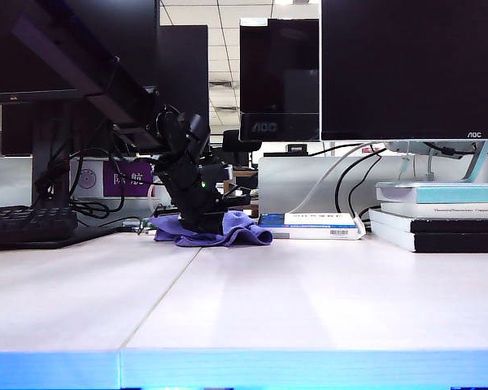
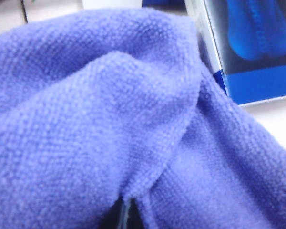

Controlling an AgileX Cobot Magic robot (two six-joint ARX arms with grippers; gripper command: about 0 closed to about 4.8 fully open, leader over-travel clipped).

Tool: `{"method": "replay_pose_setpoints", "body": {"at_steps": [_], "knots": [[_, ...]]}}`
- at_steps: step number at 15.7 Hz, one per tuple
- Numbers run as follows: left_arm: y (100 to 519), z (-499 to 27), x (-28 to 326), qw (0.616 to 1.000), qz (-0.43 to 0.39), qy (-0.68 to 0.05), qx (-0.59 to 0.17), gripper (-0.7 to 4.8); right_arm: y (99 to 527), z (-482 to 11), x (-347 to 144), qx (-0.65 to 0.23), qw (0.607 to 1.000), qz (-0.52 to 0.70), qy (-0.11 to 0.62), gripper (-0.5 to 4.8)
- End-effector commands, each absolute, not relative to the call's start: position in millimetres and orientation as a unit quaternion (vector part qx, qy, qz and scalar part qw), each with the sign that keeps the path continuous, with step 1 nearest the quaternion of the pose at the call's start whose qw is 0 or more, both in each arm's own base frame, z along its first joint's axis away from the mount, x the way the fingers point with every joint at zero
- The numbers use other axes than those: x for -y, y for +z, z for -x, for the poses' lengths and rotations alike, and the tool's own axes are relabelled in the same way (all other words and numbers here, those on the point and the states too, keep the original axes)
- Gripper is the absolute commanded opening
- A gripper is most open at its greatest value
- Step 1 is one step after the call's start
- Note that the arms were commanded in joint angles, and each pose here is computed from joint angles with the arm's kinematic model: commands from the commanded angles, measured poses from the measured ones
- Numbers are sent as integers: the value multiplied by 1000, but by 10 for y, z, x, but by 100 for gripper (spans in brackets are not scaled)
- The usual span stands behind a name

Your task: Wipe the table from front to back using the rag.

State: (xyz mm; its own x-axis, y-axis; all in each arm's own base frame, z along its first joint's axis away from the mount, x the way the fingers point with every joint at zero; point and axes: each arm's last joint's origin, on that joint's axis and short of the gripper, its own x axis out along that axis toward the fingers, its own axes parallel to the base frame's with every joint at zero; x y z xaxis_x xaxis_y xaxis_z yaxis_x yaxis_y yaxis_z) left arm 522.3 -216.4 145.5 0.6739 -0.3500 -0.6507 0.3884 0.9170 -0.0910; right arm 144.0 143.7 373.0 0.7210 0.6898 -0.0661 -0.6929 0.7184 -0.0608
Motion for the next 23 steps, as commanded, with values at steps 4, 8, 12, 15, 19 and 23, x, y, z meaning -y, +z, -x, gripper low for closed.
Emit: {"method": "replay_pose_setpoints", "body": {"at_steps": [4, 8, 12, 15, 19, 23], "knots": [[1168, -5007, 2087, 892, -31, -195, -406, -5, 3758, -1434, -1428, -7, 927, 49, 373, -1], [1298, -4851, 2023, 891, -29, -193, -409, -5, 3759, -1434, -1428, -6, 927, 49, 373, -1], [1293, -4554, 1907, 891, -26, -192, -410, -6, 3759, -1434, -1428, -6, 927, 49, 373, -1], [1334, -4303, 1804, 892, -27, -191, -408, -5, 3759, -1434, -1428, -6, 927, 49, 373, -1], [1357, -3969, 1669, 888, -29, -190, -418, -5, 3760, -1433, -1428, -6, 927, 49, 373, -1], [1419, -3631, 1642, 887, -30, -200, -416, -5, 3760, -1433, -1428, -6, 927, 49, 373, -1]]}}
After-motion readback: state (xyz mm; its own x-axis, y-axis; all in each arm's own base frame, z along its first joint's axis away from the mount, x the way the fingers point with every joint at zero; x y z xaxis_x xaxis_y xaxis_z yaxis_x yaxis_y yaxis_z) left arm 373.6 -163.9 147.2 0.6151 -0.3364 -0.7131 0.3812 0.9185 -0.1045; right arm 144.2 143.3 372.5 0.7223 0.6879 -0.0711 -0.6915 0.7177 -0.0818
